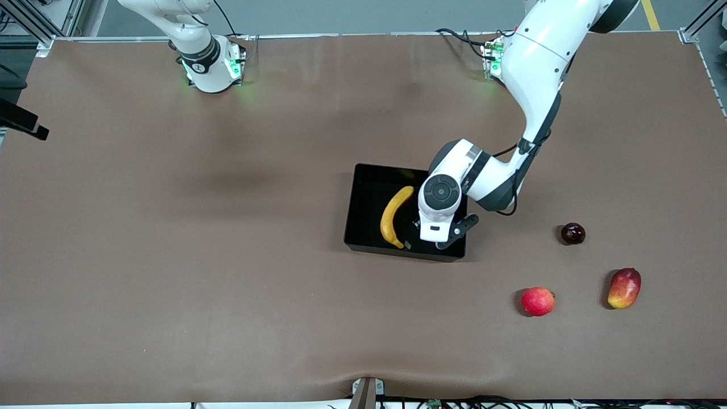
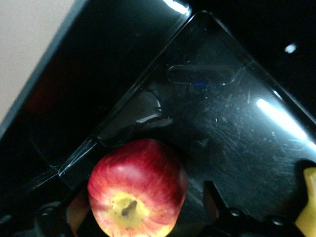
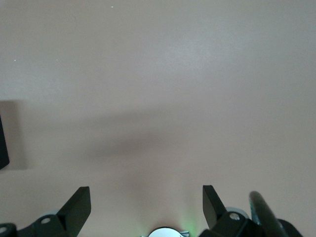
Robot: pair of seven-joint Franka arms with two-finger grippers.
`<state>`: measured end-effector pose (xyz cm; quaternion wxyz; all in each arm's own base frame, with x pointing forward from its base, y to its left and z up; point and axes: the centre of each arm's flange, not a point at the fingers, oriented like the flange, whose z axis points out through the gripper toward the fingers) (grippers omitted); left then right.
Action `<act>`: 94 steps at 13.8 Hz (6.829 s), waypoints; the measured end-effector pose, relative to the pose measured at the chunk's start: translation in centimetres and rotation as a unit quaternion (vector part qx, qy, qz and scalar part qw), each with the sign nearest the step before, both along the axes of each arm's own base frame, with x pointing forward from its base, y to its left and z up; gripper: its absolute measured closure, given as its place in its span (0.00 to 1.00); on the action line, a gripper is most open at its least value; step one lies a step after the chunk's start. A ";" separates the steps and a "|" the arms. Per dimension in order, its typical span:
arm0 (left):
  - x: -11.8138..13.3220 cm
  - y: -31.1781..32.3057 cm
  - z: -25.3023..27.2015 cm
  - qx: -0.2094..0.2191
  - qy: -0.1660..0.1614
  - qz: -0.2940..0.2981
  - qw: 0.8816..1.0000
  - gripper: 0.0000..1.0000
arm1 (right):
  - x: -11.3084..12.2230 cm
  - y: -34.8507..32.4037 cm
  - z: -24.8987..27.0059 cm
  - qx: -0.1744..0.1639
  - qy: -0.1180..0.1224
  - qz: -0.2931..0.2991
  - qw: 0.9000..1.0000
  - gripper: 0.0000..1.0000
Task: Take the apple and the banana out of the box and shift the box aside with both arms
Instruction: 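Lower the left gripper and grasp the red apple in the tray, then lift the apple out of the tray toward the mango with the left gripper, then lower the apple beside the mango and open the left gripper, then move the left gripper back over the tray above the yellow banana, then grasp the banana with the left gripper while the right gripper reaches out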
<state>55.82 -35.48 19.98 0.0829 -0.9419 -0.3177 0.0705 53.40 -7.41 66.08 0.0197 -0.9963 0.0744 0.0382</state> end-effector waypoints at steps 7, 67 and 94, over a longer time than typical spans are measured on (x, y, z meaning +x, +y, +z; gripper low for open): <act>1.9 -0.3 5.3 -0.019 -0.042 0.000 0.999 0.26 | 0.0 0.0 0.0 0.001 0.000 0.000 1.000 0.00; 2.5 -3.7 14.0 -0.138 -0.072 -0.397 0.904 0.00 | 1.6 0.4 -2.0 0.009 0.013 0.005 1.000 0.00; -1.2 -11.0 10.1 -0.090 -0.089 -0.411 0.903 0.63 | 8.4 5.0 -13.2 -0.004 0.066 0.047 0.997 0.00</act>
